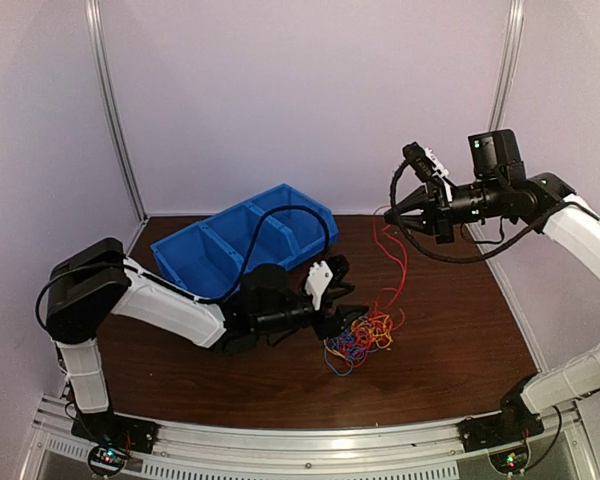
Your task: Untangle the cables
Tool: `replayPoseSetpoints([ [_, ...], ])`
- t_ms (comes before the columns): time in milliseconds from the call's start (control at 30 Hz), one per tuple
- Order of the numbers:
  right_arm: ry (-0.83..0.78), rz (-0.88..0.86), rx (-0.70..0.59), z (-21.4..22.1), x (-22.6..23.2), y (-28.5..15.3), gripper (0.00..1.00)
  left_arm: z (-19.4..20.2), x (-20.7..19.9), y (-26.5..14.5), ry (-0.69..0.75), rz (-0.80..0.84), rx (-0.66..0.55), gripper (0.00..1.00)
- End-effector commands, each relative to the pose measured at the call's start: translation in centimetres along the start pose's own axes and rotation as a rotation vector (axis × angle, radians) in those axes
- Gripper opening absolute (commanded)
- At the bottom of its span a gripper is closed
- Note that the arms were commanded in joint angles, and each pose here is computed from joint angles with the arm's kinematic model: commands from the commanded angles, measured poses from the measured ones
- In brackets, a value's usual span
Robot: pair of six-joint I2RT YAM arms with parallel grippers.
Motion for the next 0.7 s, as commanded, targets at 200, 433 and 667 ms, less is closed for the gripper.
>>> replayPoseSetpoints([
  [200, 0.002, -0.031, -0.061, 0.2, 0.3, 0.1, 0.0, -7.8, -1.0, 0.1, -0.076, 0.028, -0.205, 0.73],
  [433, 0.008, -0.06, -0.069, 0.4, 0.5, 0.3, 0.0, -10.6, -1.2, 0.6, -0.109, 0.047, -0.308, 0.73],
  [667, 0.012, -0.079, -0.079, 0.5, 0.6, 0.4, 0.0, -11.4, -0.9, 1.8, -0.108, 0.072, -0.356, 0.66],
])
Point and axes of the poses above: each gripper's point midway between its finger pads, its own y axis out along the fingers, its own x axis along the line the jaws close on, z = x × y, the point moved 10 cm from there along -y, back along the fingers, and after that the axes turned 6 degrees about -y, right-handed, at the moved point
